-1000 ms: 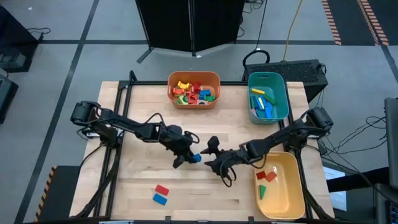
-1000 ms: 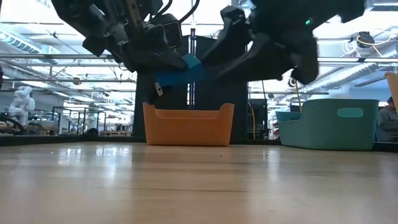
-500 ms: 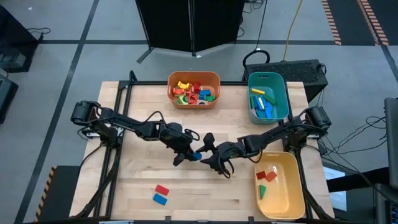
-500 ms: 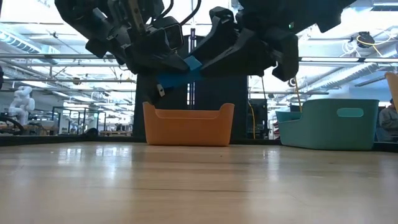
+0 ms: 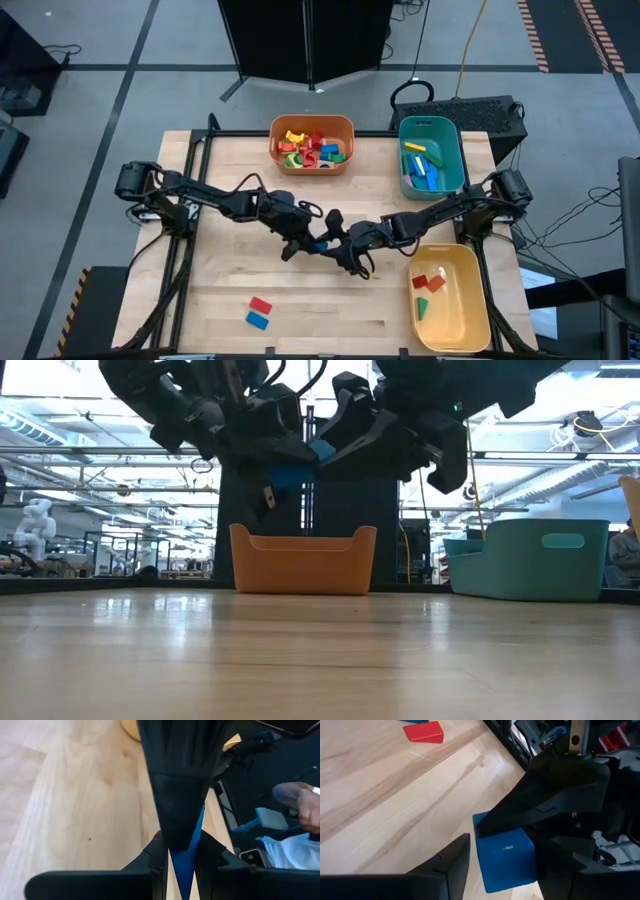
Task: Sort blocks by size
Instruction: Put the blue triangular block into the yellow bin
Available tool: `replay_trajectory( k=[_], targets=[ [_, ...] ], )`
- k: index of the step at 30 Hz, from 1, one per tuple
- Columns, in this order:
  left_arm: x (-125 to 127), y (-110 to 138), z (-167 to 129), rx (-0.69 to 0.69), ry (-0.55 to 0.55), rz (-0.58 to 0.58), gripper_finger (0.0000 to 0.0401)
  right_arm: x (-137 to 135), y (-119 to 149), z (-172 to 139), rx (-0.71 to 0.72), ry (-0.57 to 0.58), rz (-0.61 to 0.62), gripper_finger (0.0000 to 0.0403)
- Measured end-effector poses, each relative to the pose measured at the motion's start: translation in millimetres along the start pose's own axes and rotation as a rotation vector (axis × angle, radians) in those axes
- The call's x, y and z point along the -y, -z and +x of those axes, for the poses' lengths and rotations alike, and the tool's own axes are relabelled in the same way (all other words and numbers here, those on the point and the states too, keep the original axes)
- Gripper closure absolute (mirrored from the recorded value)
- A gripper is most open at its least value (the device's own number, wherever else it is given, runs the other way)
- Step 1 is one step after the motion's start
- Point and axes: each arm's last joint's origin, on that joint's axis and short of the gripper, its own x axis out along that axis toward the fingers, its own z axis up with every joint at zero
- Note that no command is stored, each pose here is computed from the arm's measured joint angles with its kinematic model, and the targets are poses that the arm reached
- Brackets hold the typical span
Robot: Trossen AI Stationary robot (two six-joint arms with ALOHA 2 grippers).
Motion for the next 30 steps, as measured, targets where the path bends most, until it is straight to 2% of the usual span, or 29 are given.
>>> replay_trajectory(
  k=[7,12,16,20,23,27,30],
  targets=[
    [2.2,-5.7,0.7,0.001,-0.003,0.009,0.0351,0.5,-0.3,-0.4,0.003,-0.001,-0.008,0.0254],
    [1.7,-6.4,0.9,0.022,-0.039,0.030,0.0307,-0.2,0.9,-0.3,-0.002,-0.018,0.012,0.0284],
    [2.5,-13.6,0.0,0.081,-0.058,0.055,0.0252,-2.6,2.4,0.1,-0.008,-0.046,0.035,0.0281],
    [3.1,-13.2,-3.1,0.057,-0.044,0.042,0.0216,-2.9,2.2,-1.2,-0.016,-0.047,0.061,0.0275],
    [3.8,-12.9,-8.6,0.021,-0.027,0.026,0.0209,0.0,1.8,-8.2,-0.062,-0.026,0.083,0.0278],
    [9.1,-10.0,-16.4,-0.031,-0.038,0.034,0.0208,0.9,-0.4,-26.7,-0.130,-0.063,0.152,0.0279],
    [16.9,-5.3,-20.6,-0.063,-0.093,0.064,0.0208,1.5,-5.5,-45.4,-0.162,-0.092,0.242,0.0275]
  ],
)
